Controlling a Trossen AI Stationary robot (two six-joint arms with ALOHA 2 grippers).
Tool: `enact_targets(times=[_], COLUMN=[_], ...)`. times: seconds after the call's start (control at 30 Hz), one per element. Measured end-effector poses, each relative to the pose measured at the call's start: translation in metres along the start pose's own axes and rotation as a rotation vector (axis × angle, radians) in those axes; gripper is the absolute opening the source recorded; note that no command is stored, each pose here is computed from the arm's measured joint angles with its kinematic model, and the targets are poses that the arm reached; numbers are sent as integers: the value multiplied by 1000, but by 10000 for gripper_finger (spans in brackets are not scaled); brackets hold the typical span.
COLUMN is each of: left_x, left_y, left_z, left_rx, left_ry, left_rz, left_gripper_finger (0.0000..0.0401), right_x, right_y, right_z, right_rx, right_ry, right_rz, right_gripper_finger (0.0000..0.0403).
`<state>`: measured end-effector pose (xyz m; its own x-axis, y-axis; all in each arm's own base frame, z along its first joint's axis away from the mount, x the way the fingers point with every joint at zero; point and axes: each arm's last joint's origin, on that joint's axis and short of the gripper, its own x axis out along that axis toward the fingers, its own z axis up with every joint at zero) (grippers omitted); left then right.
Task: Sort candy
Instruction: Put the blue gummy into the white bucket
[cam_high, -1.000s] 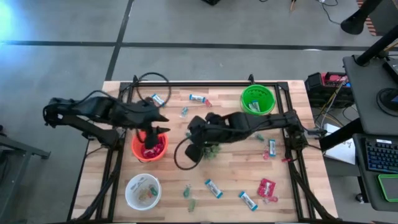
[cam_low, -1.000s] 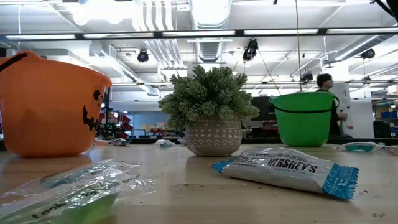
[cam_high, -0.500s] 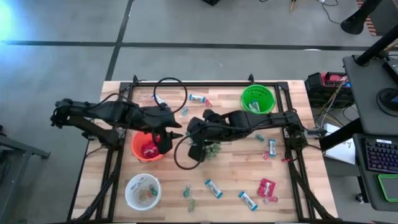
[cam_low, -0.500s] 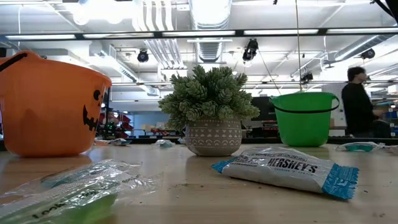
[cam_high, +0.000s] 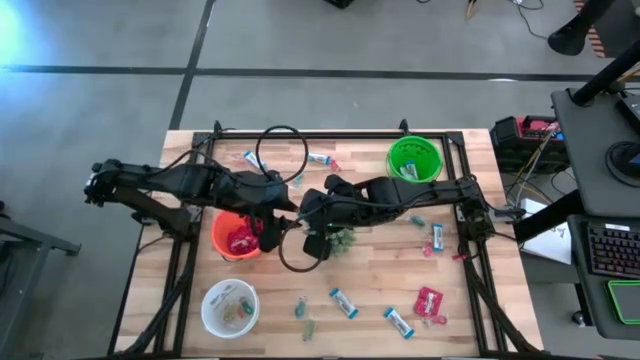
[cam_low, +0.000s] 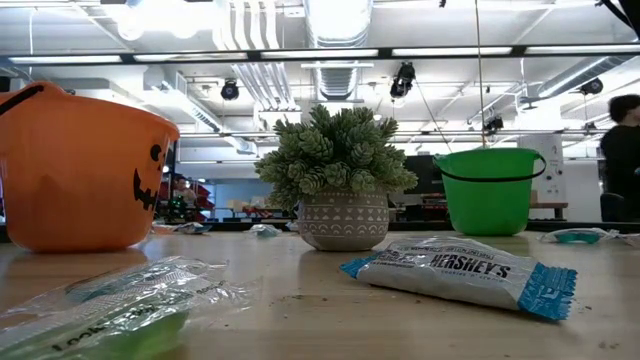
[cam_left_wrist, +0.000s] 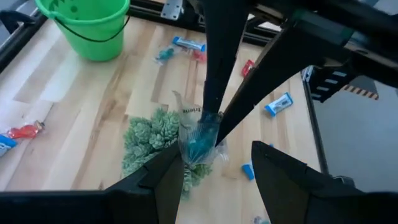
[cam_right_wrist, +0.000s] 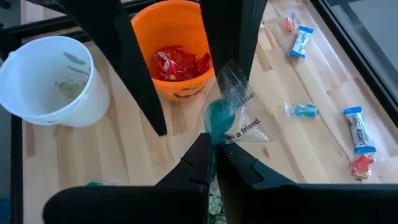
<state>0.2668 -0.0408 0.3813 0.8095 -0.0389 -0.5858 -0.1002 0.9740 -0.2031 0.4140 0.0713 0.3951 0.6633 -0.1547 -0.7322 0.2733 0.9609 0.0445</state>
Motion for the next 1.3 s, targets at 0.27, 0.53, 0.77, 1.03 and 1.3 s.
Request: enact_targets(times=[0.27, 0.53, 0.77, 1.03, 1.3], left_x=[9, 7, 8, 8, 8], left_y=[2, 0, -1, -1, -1], left_z=[0, 0, 0, 1, 1], left_rx=[100, 152, 176, 177, 151], left_ry=[-8, 5, 10, 8, 9], left_rz=[83, 6, -2, -3, -3], left_gripper_finger=[166, 97, 7, 3, 1], right_x=[-1, -1, -1, -1, -1], right_y=[4, 5, 5, 5, 5], right_z=[-2, -2, -2, -2, -2], right_rx=[-5, -7, -7, -65, -84], right_ry=[13, 13, 12, 10, 17], right_rz=[27, 31, 33, 32, 55], right_gripper_finger=[9, 9, 9, 14, 81])
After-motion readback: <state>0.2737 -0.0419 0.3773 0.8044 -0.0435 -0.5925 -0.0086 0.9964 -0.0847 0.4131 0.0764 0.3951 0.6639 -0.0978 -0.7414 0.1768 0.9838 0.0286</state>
